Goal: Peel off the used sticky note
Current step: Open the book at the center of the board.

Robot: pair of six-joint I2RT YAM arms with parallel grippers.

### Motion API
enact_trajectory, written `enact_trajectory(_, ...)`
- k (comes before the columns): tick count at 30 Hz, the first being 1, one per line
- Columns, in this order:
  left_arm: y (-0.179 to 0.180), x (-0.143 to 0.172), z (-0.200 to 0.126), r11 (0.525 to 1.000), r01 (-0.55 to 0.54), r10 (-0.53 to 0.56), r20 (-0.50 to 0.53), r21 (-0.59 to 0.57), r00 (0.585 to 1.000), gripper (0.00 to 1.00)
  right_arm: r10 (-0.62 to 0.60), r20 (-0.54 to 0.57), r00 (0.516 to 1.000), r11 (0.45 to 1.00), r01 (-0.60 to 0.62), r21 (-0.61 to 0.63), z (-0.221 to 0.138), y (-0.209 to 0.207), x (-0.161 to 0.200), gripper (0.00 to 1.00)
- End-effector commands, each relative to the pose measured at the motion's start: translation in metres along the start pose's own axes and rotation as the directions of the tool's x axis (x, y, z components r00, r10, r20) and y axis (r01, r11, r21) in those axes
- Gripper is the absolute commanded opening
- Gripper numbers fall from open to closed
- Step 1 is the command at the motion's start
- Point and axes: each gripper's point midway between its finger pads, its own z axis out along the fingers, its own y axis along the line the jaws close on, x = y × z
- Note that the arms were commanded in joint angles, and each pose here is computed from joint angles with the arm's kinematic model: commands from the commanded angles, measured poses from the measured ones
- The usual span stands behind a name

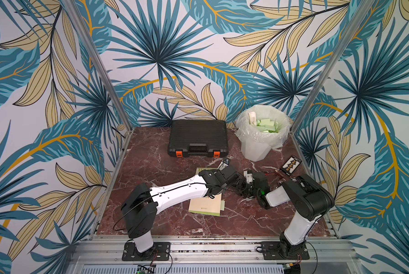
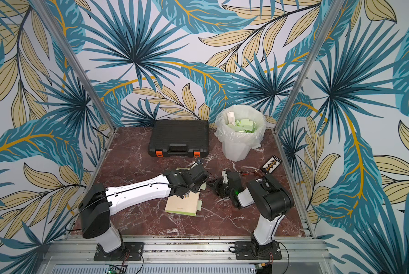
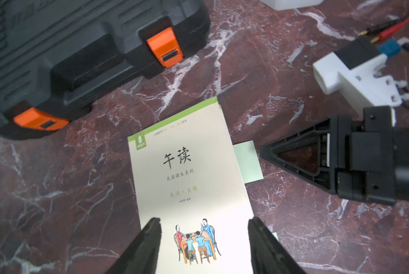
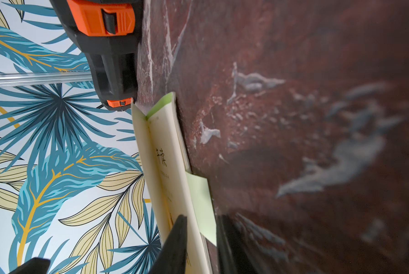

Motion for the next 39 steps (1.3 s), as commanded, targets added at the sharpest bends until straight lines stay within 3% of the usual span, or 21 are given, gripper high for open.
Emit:
enact_trajectory(1, -0.026, 0.003, 0.015, 0.998, -0.053, 0.054, -0.038, 0.027, 0.998, 0.74, -0.014, -0.003, 1.000, 1.000, 0.014, 0.008, -0.004, -0.002, 0.002, 0.26)
enact_trajectory(7, -0.038, 0.025, 0.055, 0.990, -0.127, 0.117, -0.161, -0.054, 0.980, 0.86, -0.010, 0.011, 1.000, 1.000, 0.009, 0.020, -0.011, -0.009, 0.000, 0.26)
enact_trajectory(18, -0.010, 0.033, 0.064, 0.947, -0.198, 0.145, -0.214, -0.252, 0.966, 0.84, -0.006, 0.017, 1.000, 1.000, 0.005, 0.015, -0.014, -0.010, -0.002, 0.26)
enact_trajectory(21, -0.002, 0.033, 0.062, 0.932, -0.214, 0.153, -0.217, -0.294, 0.964, 0.77, -0.003, 0.015, 1.000, 1.000, 0.002, 0.013, -0.014, -0.010, -0.002, 0.26)
enact_trajectory(31, 0.008, 0.027, 0.054, 0.916, -0.222, 0.160, -0.205, -0.334, 0.966, 0.34, 0.000, 0.015, 1.000, 1.000, 0.000, 0.003, -0.015, -0.009, -0.001, 0.26)
enact_trajectory(39, 0.017, 0.024, 0.048, 0.897, -0.229, 0.164, -0.197, -0.377, 0.967, 0.11, 0.000, 0.016, 1.000, 1.000, 0.000, -0.007, -0.016, -0.006, -0.002, 0.26)
